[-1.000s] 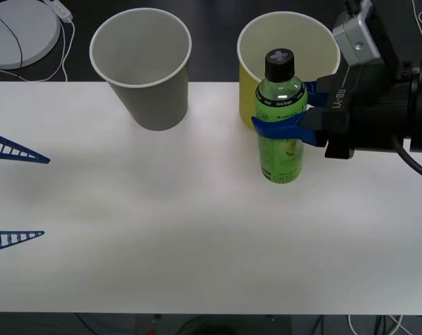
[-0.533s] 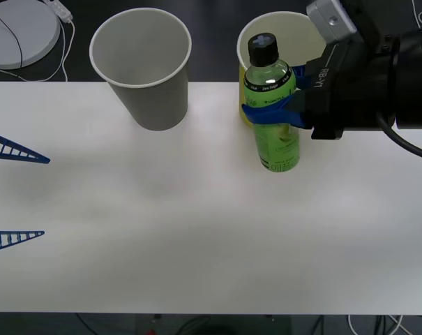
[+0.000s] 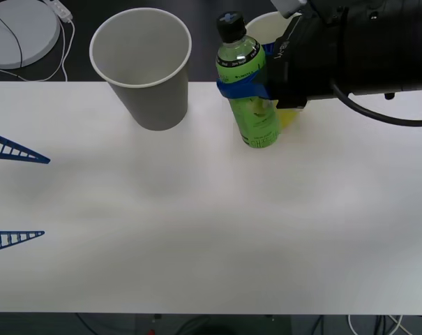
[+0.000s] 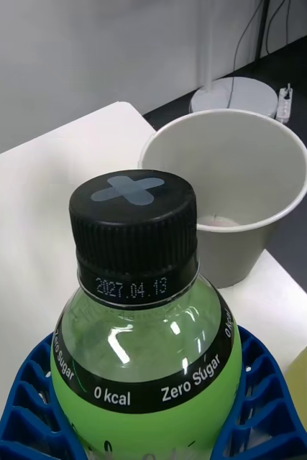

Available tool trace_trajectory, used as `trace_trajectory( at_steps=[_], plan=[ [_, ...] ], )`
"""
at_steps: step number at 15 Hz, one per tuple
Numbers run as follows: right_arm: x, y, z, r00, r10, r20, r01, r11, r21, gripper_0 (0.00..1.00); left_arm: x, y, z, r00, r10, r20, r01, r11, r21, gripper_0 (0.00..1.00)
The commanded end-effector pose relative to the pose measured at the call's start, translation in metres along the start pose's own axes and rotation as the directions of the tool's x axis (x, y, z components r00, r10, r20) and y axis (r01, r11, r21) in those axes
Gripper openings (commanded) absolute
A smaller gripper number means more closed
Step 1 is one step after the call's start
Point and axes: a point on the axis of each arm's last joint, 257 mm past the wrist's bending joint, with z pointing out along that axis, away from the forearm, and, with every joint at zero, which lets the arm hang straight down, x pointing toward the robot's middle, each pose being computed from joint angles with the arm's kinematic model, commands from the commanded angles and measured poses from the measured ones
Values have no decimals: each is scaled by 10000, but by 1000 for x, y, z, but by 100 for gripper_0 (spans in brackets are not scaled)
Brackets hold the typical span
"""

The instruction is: Put the can into the green bin and the plastic bottle into the gray bin

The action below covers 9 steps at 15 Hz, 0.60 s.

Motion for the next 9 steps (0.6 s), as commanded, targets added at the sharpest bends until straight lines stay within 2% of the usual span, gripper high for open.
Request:
trace_trajectory(
  at_steps=[1,6,9],
  plan=[
    [-17,-10,10,9996,25,-265,-21,9999,148,0,0,0,0,10000,0,0,0,10000,0,100],
    [-51,-32,26,9980,71,-630,-51,9995,321,0,0,0,0,10000,0,0,0,10000,0,100],
    [-65,-45,30,9940,105,-1086,-47,9986,536,0,0,0,0,10000,0,0,0,10000,0,100]
  ],
)
